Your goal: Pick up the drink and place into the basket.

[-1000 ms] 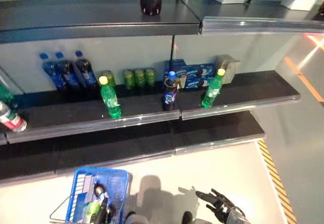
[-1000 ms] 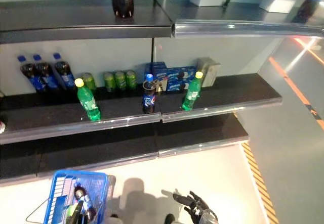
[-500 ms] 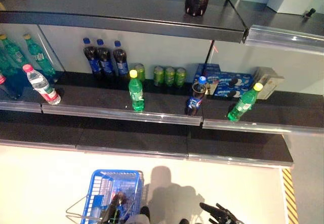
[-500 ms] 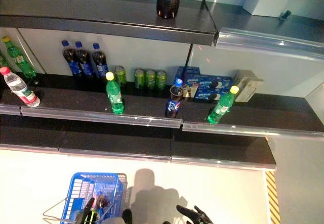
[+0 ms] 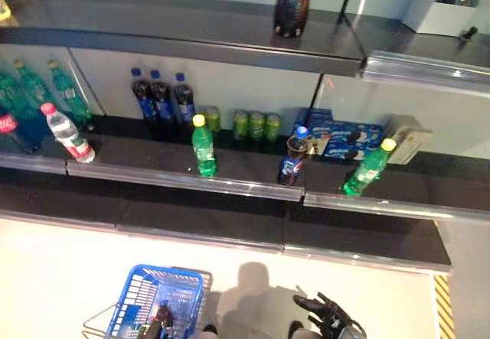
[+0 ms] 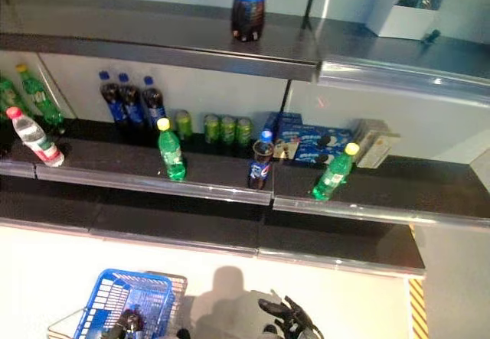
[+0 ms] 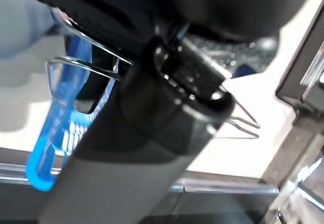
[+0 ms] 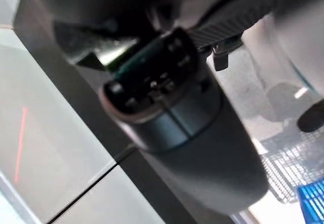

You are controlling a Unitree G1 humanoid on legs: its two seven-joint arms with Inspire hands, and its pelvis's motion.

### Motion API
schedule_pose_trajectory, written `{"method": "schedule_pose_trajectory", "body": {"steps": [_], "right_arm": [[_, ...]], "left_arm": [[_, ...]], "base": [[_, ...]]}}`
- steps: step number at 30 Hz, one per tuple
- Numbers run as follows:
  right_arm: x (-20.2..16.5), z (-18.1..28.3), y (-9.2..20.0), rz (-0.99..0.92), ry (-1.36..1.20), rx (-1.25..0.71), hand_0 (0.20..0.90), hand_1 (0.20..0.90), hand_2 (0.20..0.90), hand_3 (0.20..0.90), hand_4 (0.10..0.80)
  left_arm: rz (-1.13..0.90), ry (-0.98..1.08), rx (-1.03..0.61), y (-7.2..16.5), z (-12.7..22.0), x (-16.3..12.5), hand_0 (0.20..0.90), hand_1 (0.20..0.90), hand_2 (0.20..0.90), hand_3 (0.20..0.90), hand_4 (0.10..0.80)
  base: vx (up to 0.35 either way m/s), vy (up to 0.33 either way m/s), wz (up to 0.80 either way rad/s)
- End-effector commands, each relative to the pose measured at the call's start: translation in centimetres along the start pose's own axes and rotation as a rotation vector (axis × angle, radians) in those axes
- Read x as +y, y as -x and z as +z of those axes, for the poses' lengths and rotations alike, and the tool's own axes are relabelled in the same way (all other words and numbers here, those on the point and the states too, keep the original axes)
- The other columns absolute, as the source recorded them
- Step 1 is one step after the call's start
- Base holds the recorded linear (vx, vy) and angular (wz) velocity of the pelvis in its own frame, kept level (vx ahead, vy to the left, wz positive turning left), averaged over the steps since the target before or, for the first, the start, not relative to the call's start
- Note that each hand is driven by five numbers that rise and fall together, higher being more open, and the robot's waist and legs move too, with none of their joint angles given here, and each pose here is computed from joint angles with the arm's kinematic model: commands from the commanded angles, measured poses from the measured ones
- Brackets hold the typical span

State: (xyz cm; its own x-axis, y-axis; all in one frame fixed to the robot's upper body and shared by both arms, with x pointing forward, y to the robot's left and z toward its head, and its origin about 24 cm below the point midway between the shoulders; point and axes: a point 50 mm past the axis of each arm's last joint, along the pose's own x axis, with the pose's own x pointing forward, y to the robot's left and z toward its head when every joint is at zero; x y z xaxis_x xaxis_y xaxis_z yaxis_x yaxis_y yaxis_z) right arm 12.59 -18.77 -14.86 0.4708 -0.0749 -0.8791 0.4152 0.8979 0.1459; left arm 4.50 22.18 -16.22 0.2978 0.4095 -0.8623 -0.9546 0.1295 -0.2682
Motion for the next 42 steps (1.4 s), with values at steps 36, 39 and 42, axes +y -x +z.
{"method": "schedule_pose_trajectory", "body": {"steps": [36,39,42], "right_arm": [[2.6,24.3,21.1,-0.086,0.188,-1.706,0.900,0.900,0.900,0.900,0.800],[2.3,24.7,21.7,-0.121,0.127,-1.742,0.900,0.900,0.900,0.900,0.800],[2.2,25.2,21.9,-0.171,0.041,-1.766,0.900,0.900,0.900,0.900,0.800]], "left_arm": [[-0.242,-0.091,-0.196,0.1,4.3,-3.4,0.300,0.300,0.300,0.200,0.100],[-0.239,-0.103,-0.190,0.1,4.1,-3.5,0.300,0.300,0.300,0.200,0.100],[-0.240,-0.123,-0.181,0.0,4.0,-3.6,0.300,0.300,0.300,0.200,0.100]], "base": [[-0.008,0.000,0.03],[0.000,0.000,0.00],[0.000,0.000,0.00]]}}
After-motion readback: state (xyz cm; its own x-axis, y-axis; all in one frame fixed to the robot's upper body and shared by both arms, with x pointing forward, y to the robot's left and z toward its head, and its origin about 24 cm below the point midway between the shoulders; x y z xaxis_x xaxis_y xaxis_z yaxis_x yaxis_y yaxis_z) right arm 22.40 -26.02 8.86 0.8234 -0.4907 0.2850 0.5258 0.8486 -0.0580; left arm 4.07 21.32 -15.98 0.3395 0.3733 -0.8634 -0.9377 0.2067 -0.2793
